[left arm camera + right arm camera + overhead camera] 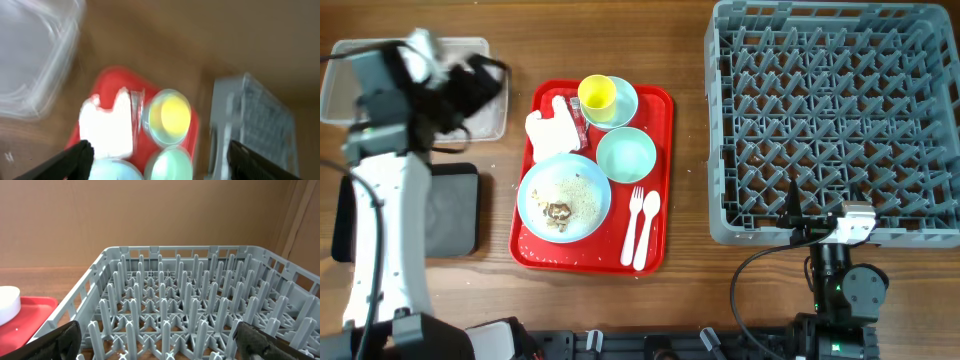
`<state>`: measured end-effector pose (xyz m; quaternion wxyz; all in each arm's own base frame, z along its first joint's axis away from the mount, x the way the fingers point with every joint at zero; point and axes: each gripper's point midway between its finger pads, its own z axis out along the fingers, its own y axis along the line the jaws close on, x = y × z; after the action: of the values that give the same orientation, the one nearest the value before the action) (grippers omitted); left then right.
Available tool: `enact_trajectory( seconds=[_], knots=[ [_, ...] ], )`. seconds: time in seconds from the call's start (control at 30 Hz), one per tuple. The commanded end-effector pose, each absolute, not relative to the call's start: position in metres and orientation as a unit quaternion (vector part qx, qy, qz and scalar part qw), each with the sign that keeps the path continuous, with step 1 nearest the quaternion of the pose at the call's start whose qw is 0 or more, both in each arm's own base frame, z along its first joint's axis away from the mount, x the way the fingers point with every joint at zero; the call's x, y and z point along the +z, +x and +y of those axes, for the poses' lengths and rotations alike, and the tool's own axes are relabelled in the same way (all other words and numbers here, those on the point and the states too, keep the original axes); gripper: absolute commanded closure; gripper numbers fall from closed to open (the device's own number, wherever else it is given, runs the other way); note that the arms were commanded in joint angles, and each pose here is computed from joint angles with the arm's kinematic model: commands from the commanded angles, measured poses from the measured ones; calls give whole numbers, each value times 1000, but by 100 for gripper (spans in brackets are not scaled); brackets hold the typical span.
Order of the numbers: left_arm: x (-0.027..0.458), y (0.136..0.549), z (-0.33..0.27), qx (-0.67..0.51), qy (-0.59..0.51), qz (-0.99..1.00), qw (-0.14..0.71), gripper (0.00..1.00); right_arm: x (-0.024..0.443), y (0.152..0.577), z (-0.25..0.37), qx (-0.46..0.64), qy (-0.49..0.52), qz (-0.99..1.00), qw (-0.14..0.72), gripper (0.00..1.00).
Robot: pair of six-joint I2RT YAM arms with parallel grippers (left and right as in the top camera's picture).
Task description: Sort waste into correct bins and load items into the dishwasher rack
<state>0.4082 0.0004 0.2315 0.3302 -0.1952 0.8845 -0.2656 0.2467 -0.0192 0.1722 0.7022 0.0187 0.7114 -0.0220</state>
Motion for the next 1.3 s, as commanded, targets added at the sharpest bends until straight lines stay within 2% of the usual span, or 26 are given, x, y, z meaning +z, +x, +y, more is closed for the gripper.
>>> enact_trajectory(
  seconds=[0.0,0.1,0.23,0.4,0.57,0.7,0.83,0.9,0.97,1.03,1.17,1.27],
  knots=[
    [172,399,-31,-199,-142,936,255,17,173,246,-23,-34,20,709,704,0],
    [140,398,-47,-159,-125,954,220,25,173,246,-23,-34,20,709,704,0],
    [93,404,-46,-100,-176,963,180,43,173,246,-23,-34,20,709,704,0],
    [41,410,-45,-92,-239,957,133,50,173,246,-23,-34,20,709,704,0],
    [10,415,-47,-87,-237,960,118,51,173,246,-23,-34,20,709,704,0],
    [-2,415,-40,-65,-241,961,116,53,173,246,-23,-34,20,709,704,0],
    [-4,415,-40,-65,-241,962,113,69,173,246,-23,-34,20,709,704,0],
    [-4,415,-40,-64,-241,962,113,70,173,246,-23,-34,20,709,704,0],
    [-4,415,-41,-64,-241,962,113,76,173,246,-23,-34,20,709,704,0],
    [-5,415,-41,-64,-239,962,112,76,173,246,-23,-34,20,709,704,0],
    [-16,411,-40,-60,-240,964,100,96,173,246,-23,-34,20,709,704,0],
    [-12,414,-41,-65,-240,963,103,96,173,246,-23,-34,20,709,704,0]
  ],
)
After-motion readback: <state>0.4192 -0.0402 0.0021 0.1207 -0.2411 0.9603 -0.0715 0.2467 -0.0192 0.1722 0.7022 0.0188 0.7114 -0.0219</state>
